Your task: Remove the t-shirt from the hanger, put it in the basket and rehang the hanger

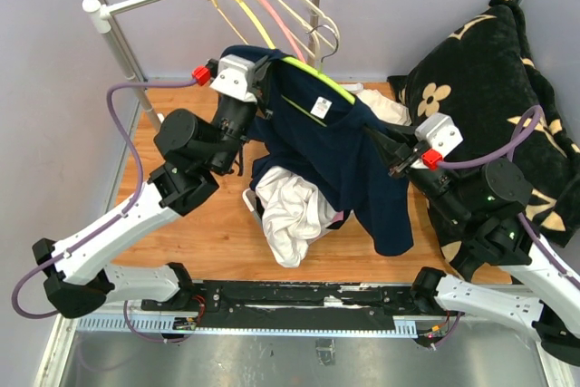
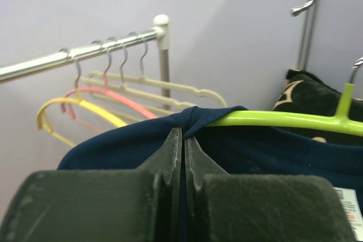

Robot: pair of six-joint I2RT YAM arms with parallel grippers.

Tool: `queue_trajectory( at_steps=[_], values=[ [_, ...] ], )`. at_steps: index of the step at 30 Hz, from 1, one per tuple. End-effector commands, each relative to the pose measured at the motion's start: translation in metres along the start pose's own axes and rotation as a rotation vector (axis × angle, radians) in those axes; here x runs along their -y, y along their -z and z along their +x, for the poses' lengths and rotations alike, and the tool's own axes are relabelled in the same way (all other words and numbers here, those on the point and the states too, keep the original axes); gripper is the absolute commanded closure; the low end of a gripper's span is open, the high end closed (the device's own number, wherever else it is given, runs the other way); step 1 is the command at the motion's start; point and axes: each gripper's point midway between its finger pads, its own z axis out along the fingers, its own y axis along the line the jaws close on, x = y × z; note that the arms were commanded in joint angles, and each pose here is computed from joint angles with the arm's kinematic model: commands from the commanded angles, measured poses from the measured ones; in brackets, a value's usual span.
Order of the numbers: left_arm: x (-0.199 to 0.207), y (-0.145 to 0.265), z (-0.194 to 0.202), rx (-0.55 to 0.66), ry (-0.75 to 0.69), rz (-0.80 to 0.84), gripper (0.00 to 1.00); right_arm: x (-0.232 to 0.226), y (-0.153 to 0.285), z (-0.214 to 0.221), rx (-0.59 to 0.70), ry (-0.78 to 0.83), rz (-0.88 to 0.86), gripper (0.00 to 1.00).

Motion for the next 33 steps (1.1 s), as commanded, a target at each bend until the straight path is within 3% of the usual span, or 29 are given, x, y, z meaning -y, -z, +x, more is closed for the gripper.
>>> queue_trajectory(
  at_steps=[1, 7, 15, 25, 33],
  values=[
    [0.053, -0.014, -0.026, 0.039, 0.023, 0.276, 0.99, 0.005, -0.008, -0.015, 0.075, -0.043, 0.047, 0.99],
    [0.107, -0.019, -0.023, -0.029, 0.095, 0.516, 1.00, -0.002, -0.019, -0.003, 0.076, -0.058, 0.054, 0.99],
    [0.134, 0.001, -0.015, -0.084, 0.180, 0.672, 1.00, 0.002, -0.023, 0.004, 0.123, -0.071, 0.110, 0.99],
    [0.155, 0.023, 0.003, -0.168, 0.244, 0.796, 0.99, -0.005, -0.023, 0.000, 0.162, -0.080, 0.074, 0.99],
    [0.156, 0.033, 0.026, -0.246, 0.233, 0.767, 0.97, 0.002, -0.018, -0.008, 0.197, -0.115, 0.111, 0.99]
  ],
)
